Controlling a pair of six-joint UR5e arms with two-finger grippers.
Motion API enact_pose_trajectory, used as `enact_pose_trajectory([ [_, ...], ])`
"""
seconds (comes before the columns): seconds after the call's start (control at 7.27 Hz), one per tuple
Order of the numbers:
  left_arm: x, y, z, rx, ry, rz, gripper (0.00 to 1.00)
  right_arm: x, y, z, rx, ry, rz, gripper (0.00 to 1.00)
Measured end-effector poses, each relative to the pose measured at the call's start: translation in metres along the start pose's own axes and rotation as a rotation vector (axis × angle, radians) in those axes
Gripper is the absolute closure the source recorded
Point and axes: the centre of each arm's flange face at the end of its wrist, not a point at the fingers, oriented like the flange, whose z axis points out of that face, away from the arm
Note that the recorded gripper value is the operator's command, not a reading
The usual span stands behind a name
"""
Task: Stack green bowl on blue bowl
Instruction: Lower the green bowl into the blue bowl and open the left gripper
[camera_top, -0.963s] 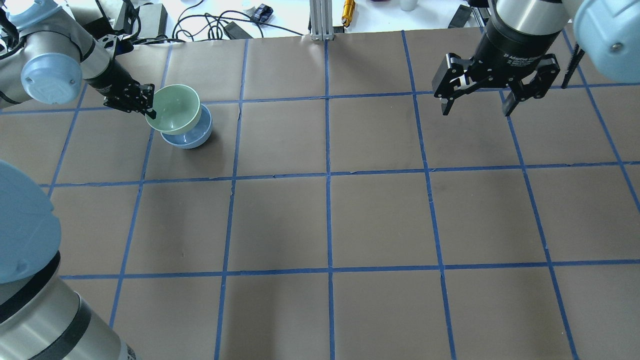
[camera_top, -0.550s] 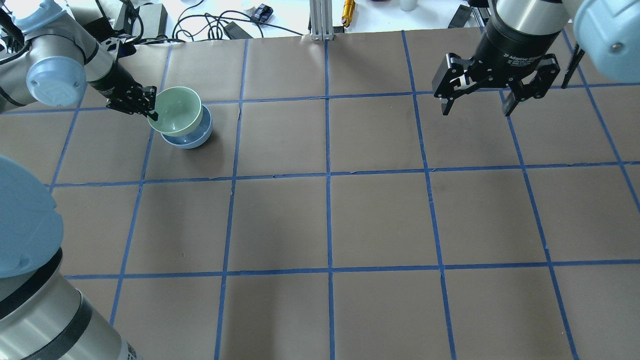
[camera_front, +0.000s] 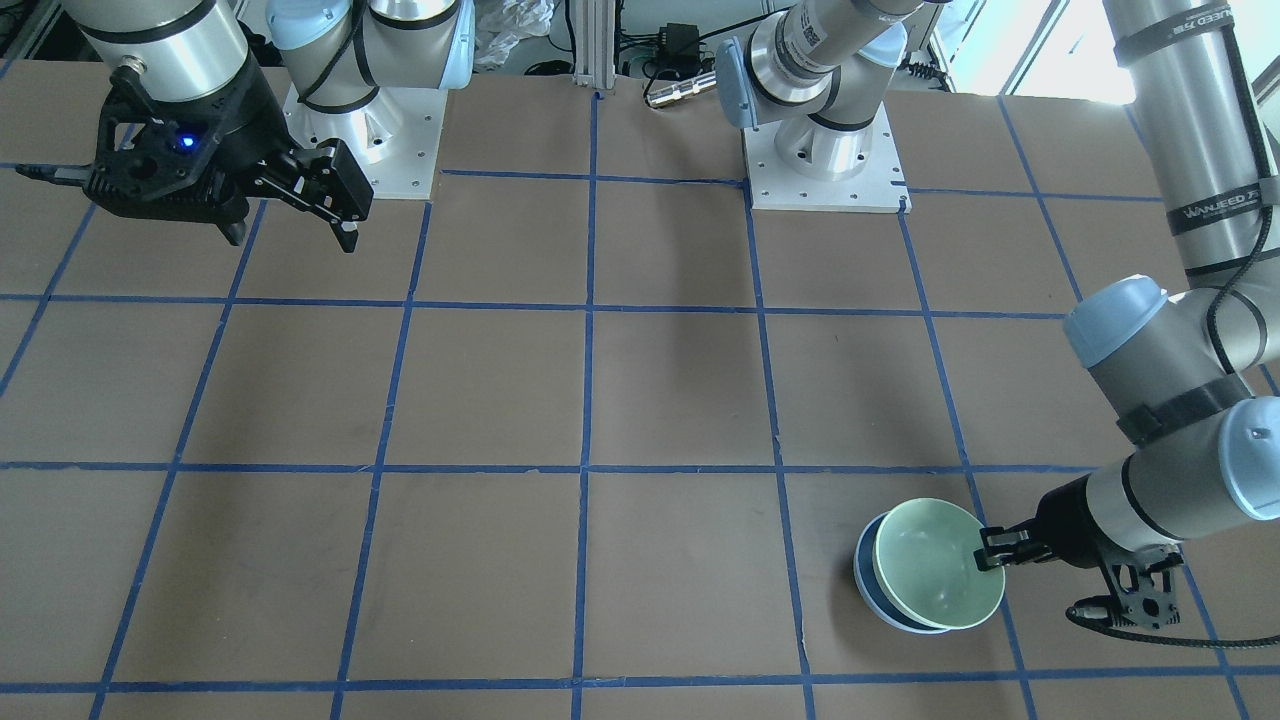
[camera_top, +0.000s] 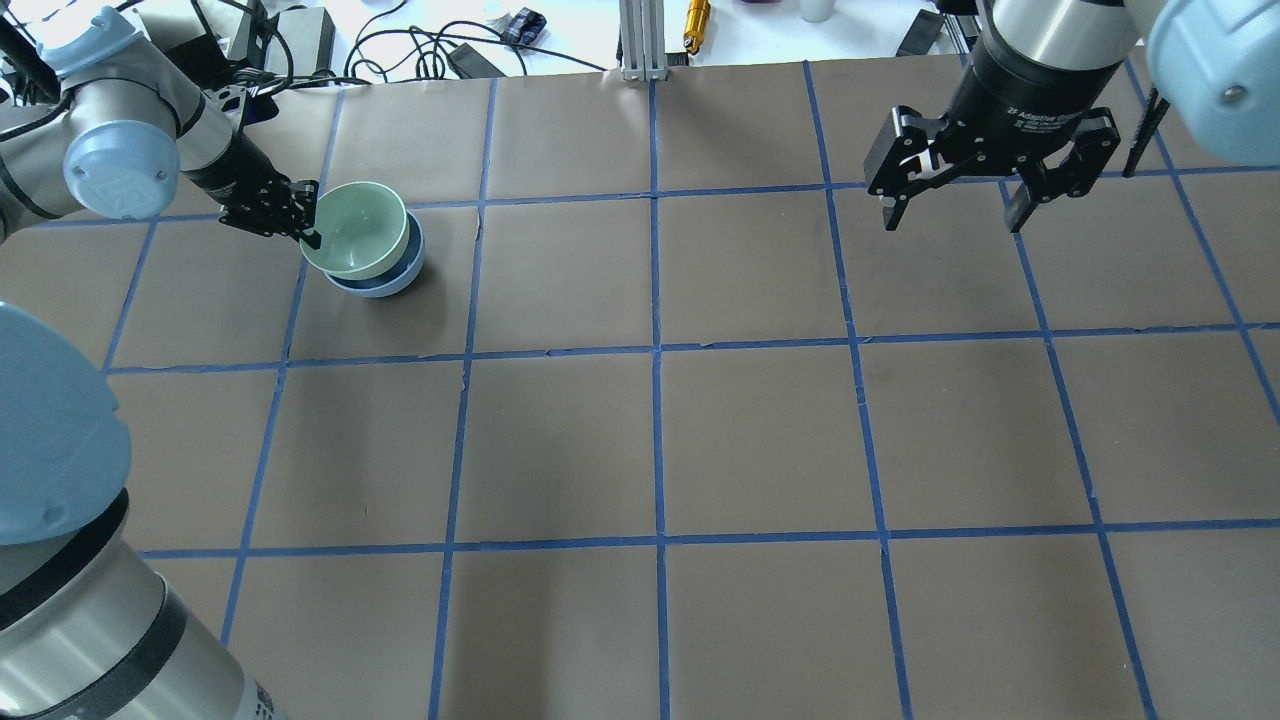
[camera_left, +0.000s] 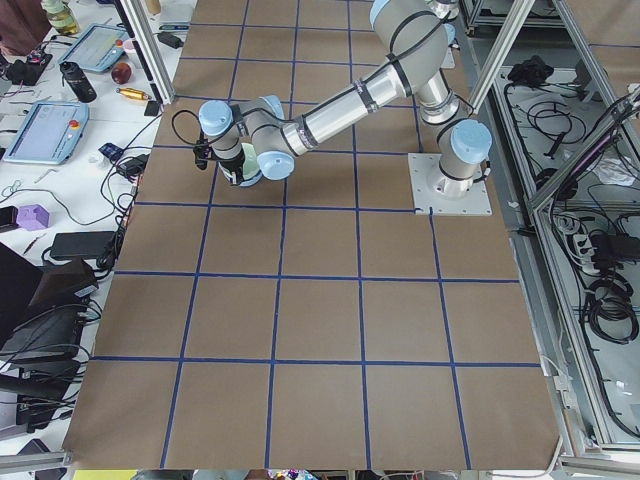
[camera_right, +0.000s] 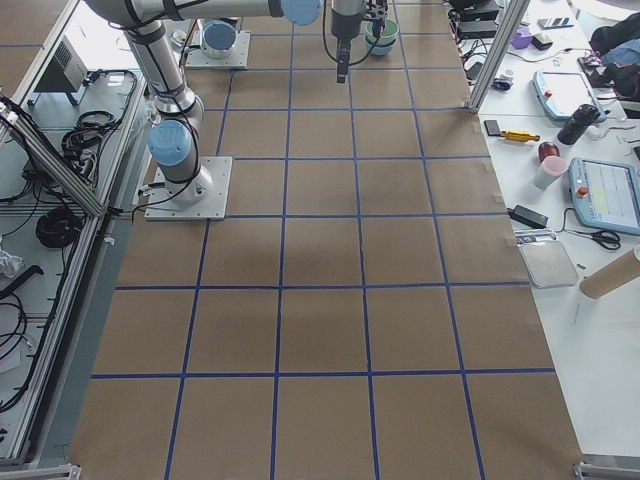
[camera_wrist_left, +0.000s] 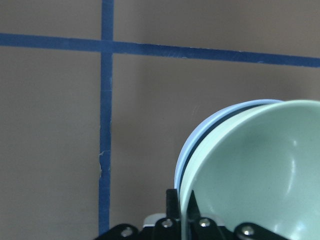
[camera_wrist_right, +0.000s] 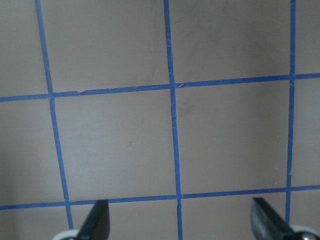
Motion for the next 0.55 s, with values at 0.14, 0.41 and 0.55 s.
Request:
enact_pose_trajectory([
  [0.14,-0.0003,-0.0002,0.0017,-0.002,0.001,-0.001,0.38,0.0000,0.0000,0.0000,0.000,0.000,0.000,0.00],
  [0.41,0.0011,-0.0006,0.0021,-0.003,0.000,0.002,0.14,0.0000,0.0000,0.0000,0.000,0.000,0.000,0.00],
  [0.55,0.0038,-0.0007,-0.0019,0.003,-0.003,0.006,0.12,0.0000,-0.0001,-0.0001,0.001,0.000,0.000,0.00],
])
